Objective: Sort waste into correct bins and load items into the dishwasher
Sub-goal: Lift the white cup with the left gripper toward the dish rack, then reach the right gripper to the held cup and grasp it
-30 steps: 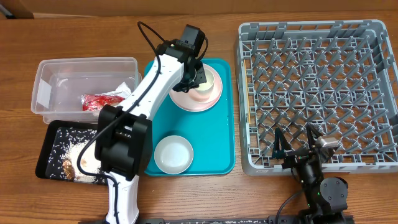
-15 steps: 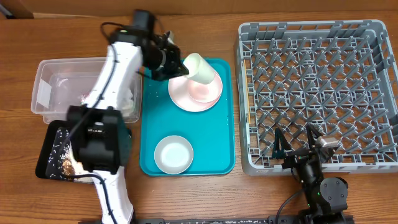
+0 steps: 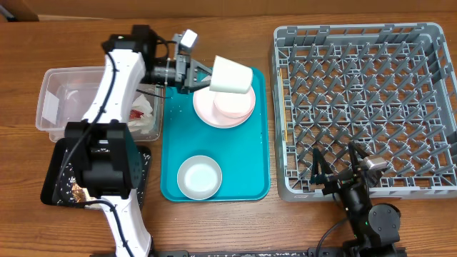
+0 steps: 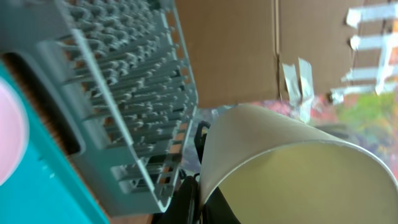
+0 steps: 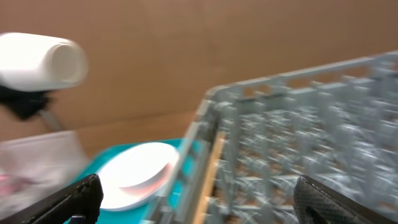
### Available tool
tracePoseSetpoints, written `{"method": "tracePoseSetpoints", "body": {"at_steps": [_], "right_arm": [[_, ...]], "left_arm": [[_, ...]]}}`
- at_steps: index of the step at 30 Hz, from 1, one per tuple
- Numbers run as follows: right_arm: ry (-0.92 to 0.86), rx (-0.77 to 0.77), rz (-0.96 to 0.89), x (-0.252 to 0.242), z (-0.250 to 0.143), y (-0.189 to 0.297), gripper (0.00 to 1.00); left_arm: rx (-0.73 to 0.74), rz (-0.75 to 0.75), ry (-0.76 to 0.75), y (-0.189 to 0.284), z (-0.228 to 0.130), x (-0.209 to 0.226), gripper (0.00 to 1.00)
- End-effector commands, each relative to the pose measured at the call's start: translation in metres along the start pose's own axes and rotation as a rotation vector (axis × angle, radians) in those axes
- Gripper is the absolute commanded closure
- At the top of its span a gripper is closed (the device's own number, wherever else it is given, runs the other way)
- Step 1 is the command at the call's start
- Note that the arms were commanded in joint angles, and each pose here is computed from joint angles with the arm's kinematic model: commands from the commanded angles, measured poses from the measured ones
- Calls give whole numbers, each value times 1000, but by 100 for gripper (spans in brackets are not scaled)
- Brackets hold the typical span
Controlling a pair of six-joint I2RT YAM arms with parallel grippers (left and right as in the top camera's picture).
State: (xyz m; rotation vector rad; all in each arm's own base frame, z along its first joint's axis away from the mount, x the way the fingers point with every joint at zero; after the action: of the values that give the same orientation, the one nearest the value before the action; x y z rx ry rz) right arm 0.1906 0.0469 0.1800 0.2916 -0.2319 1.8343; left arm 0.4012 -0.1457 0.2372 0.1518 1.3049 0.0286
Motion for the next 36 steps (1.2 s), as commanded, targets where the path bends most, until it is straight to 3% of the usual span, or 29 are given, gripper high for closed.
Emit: {"method": "tracePoseSetpoints", "body": {"at_steps": [1,3,8,15,19,23,32,36], "right_arm": [[-156,21,151,20,5,3,0],[-249,-6,159,25,20,5,0],[-249,-40,176,48,85,16,0],[-292,225,152,74,138,-13,0],[-336,404,299,103,161,-45,0],[-365,497,418,115,158,-66,0],[-426,629,370,100,122,-104,1],[-439,654,433,104,116,-114,2]], "left_arm": [[3,-99,-151,-14,-2,-27,96],[11,-116,-169,-19,-2,-30,96],[29,-157,-185,-31,-3,-36,96],[61,-168,-178,-44,-7,-38,96],[67,-169,-150,-46,-7,-39,96],[82,-172,-116,-50,-9,-40,96],[127,-184,-97,-68,-18,-45,96],[149,-189,-82,-76,-22,-47,96]]}}
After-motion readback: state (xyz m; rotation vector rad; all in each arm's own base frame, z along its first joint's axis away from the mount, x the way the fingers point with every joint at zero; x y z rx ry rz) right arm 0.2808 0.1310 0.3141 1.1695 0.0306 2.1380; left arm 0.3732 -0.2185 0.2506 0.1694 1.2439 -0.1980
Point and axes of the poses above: each gripper's point midway between its finger pads, its own y axis back along the fingers, its own x axis along the line the jaws close on, z = x × y, the point moved 5 cm from there along y, back along the fingers, and after that the axes turned 1 degree about -y, right-handed, at the moved point
